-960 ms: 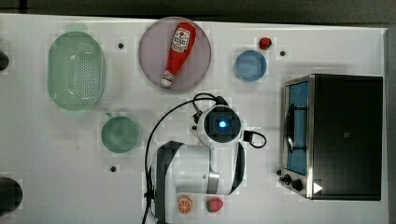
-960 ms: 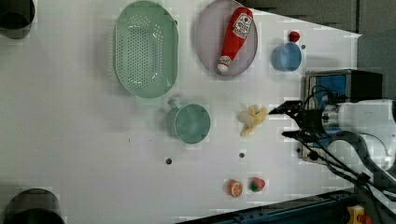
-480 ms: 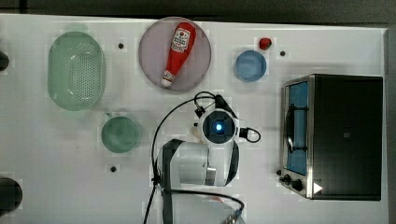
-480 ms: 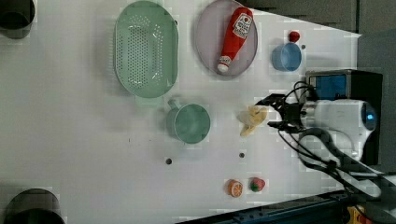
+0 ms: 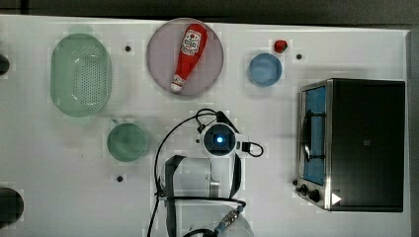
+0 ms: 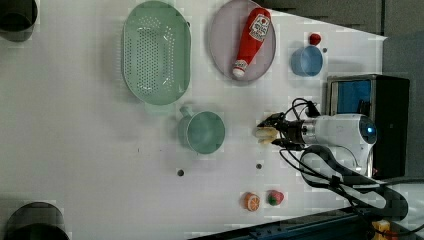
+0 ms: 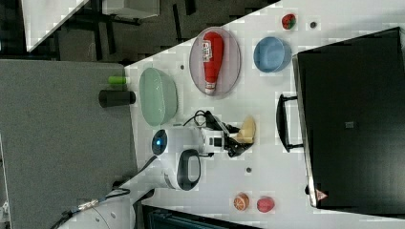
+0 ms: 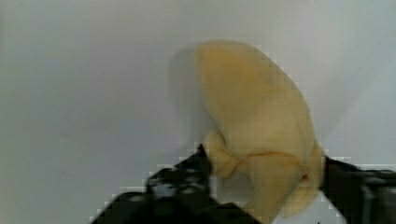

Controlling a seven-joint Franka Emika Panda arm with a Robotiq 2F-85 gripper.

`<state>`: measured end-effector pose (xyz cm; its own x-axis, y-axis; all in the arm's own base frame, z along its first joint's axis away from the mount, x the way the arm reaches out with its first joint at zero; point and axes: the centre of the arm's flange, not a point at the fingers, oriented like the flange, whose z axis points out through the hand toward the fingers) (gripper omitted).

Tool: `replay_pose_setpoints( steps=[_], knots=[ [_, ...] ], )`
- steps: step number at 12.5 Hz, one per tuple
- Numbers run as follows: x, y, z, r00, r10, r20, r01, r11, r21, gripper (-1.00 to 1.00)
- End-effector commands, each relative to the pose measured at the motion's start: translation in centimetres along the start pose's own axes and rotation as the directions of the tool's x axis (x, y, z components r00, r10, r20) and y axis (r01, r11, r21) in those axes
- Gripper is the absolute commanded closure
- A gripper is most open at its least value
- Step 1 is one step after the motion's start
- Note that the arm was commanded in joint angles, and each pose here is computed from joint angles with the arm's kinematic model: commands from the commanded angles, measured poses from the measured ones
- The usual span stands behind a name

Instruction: Pick Banana and place it in mug.

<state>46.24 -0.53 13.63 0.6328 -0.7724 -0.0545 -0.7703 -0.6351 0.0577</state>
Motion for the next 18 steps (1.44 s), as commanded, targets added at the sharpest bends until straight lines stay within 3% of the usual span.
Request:
replay_pose_setpoints(
  steps=[1, 2, 7, 14, 18],
  knots=[
    [1.5, 0.0, -1.5, 0.999, -0.003, -0.046, 0.005, 0.999, 0.043, 0.25],
    [1.7, -0.1, -1.7, 0.999, -0.001, -0.05, 0.003, 0.999, 0.047, 0.45],
    [3.5, 0.4, -9.5, 0.996, 0.036, -0.079, -0.029, 0.996, 0.087, 0.46],
    [2.0, 2.6, -29.3, 0.999, 0.039, 0.005, -0.039, 0.999, 0.03, 0.46],
    [-3.2, -0.4, -33.4, 0.998, 0.047, -0.048, -0.044, 0.997, 0.058, 0.46]
  ],
)
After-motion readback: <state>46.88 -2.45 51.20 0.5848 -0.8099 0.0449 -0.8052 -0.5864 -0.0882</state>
